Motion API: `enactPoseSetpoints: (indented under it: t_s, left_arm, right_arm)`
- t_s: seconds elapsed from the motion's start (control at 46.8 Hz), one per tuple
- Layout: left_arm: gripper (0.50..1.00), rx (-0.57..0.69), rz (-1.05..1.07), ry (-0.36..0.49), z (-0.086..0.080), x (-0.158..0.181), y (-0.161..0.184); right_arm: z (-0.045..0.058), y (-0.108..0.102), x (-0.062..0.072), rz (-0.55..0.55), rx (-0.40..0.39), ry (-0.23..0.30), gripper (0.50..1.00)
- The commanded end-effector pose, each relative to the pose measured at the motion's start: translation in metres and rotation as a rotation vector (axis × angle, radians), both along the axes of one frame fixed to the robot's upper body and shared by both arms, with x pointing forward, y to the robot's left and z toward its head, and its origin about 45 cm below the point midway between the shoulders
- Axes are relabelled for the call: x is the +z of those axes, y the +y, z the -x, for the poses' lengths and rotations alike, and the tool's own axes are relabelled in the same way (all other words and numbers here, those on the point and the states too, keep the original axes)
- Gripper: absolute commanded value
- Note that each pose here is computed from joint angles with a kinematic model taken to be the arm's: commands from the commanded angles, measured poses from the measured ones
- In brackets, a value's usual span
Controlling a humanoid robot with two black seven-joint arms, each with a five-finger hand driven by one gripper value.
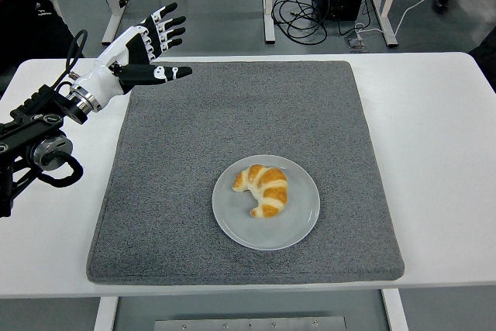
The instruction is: Place the bread on the plate
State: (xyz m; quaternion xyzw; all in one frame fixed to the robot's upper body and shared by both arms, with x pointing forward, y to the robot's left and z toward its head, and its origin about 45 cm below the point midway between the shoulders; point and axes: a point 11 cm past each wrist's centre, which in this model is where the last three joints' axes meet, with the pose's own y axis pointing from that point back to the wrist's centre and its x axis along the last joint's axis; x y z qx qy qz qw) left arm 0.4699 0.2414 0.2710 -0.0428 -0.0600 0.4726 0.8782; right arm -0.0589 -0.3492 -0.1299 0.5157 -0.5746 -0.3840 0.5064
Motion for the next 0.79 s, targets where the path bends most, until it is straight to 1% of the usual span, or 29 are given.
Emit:
enactPoseSetpoints:
  t_s: [0.0, 0.278, 0.363, 0.47, 0.684, 0.769]
  left_arm:
    - [0.971, -0.006, 0.039, 0.028, 0.001, -0.003, 0.005]
    - [0.971, 0.028, 0.132, 0.113, -0.004, -0.014, 0.033]
    - [0.971, 0.03, 0.143, 0.168, -0.003, -0.024, 0.04]
    - [0.972, 0.003, 0.151, 0.234, 0.002, -0.034, 0.039]
    - [0.977, -0.031, 0.167, 0.247, 0.004, -0.034, 0.037]
    - [0.98, -0.065, 0.185, 0.251, 0.007, -0.033, 0.034]
  right_arm:
    - [0.001, 0.0, 0.0, 0.0, 0.0, 0.001, 1.0]
    - [0.001, 0.0, 0.0, 0.001, 0.0, 0.001, 1.0]
    - [0.001, 0.0, 0.0, 0.0, 0.0, 0.001, 1.0]
    - [0.001, 0.0, 0.0, 0.001, 0.0, 0.001, 1.0]
    - [0.001, 0.0, 0.0, 0.0, 0.0, 0.002, 1.0]
    - [0.002, 0.0, 0.0, 0.0, -0.001, 0.003, 1.0]
